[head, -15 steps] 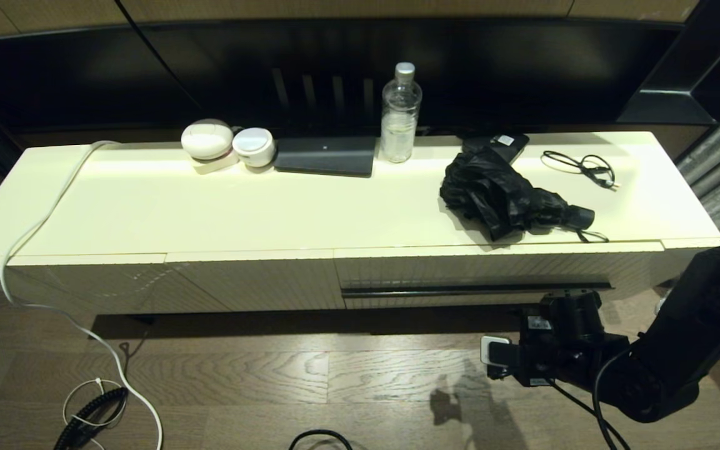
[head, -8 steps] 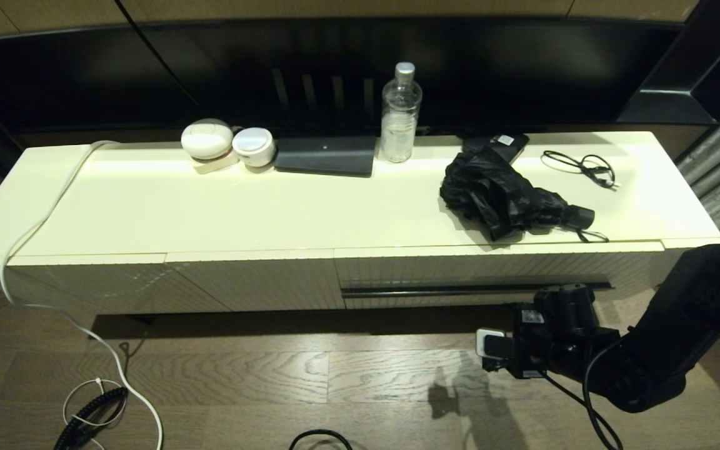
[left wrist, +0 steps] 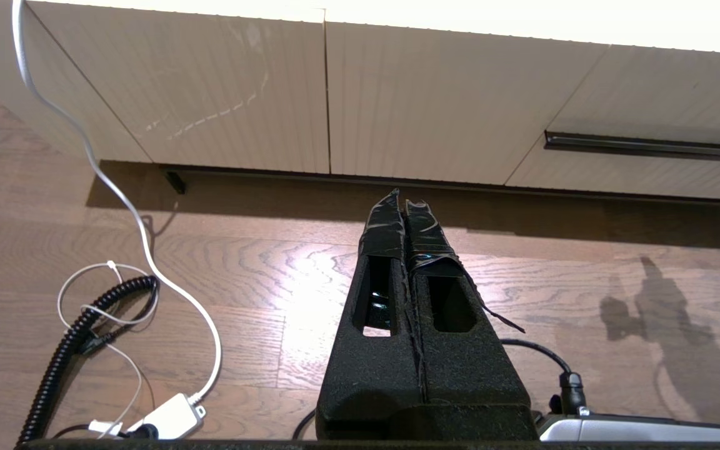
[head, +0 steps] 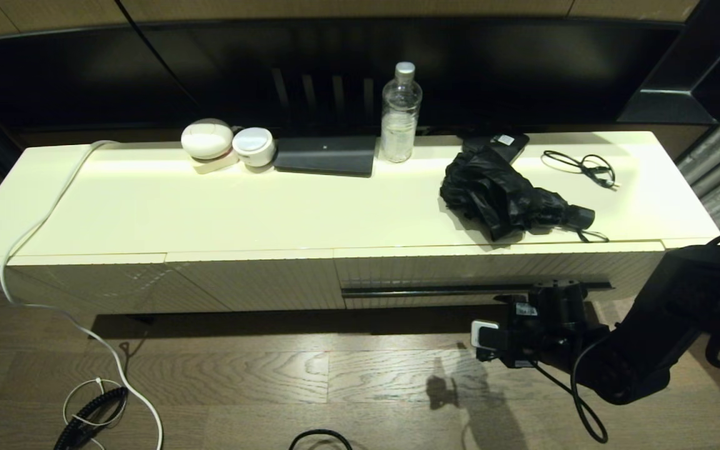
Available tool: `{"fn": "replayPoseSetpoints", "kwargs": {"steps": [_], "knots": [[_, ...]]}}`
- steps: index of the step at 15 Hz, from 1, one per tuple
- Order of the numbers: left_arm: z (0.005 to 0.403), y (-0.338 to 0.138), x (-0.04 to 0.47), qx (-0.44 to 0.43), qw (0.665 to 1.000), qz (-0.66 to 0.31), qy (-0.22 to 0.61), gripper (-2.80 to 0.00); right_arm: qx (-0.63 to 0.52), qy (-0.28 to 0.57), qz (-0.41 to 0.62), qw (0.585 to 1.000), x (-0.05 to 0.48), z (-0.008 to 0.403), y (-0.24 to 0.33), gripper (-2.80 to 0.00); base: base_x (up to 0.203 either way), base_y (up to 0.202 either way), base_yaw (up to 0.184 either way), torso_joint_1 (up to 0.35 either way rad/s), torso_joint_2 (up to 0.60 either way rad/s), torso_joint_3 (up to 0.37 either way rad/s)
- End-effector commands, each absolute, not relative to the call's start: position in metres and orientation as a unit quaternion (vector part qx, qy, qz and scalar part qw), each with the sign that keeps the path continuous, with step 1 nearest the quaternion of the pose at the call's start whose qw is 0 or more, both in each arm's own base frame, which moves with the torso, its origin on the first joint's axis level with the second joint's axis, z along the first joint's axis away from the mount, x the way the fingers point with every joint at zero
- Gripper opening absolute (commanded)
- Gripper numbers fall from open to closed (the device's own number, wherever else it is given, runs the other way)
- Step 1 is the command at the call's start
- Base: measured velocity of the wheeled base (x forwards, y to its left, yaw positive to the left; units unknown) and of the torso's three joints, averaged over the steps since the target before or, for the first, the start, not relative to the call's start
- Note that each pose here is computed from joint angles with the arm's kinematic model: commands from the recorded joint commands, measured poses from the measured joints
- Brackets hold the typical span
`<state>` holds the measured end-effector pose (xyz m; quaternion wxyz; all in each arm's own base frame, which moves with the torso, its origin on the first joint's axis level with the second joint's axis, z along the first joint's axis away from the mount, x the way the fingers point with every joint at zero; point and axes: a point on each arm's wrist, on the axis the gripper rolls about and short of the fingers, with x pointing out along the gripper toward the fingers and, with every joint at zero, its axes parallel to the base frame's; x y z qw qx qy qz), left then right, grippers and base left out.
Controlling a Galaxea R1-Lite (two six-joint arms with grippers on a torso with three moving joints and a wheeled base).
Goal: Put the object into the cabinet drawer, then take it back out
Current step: Open the drawer
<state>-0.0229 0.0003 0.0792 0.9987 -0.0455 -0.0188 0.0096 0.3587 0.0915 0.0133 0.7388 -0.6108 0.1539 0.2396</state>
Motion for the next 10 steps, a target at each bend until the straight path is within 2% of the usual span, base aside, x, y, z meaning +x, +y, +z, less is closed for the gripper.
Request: {"fn": "replayPoseSetpoints", "kwargs": {"steps": [1, 10], "knots": [[0.079, 0.0, -0.023, -0.046, 0.999, 0.01, -0.02, -2.8, -0.613, 0.156, 0.241, 0.736, 0.363, 0.006, 0.092, 0.0, 0.0, 0.0, 0.0, 0.0, 0.0, 0.0], [0.079, 0.0, -0.023, -0.046, 0.999, 0.01, -0.02, -2.8, -0.615, 0.137, 0.221, 0.744, 0.378, 0.011, 0.091, 0.0, 0.0, 0.0, 0.0, 0.0, 0.0, 0.0]]}}
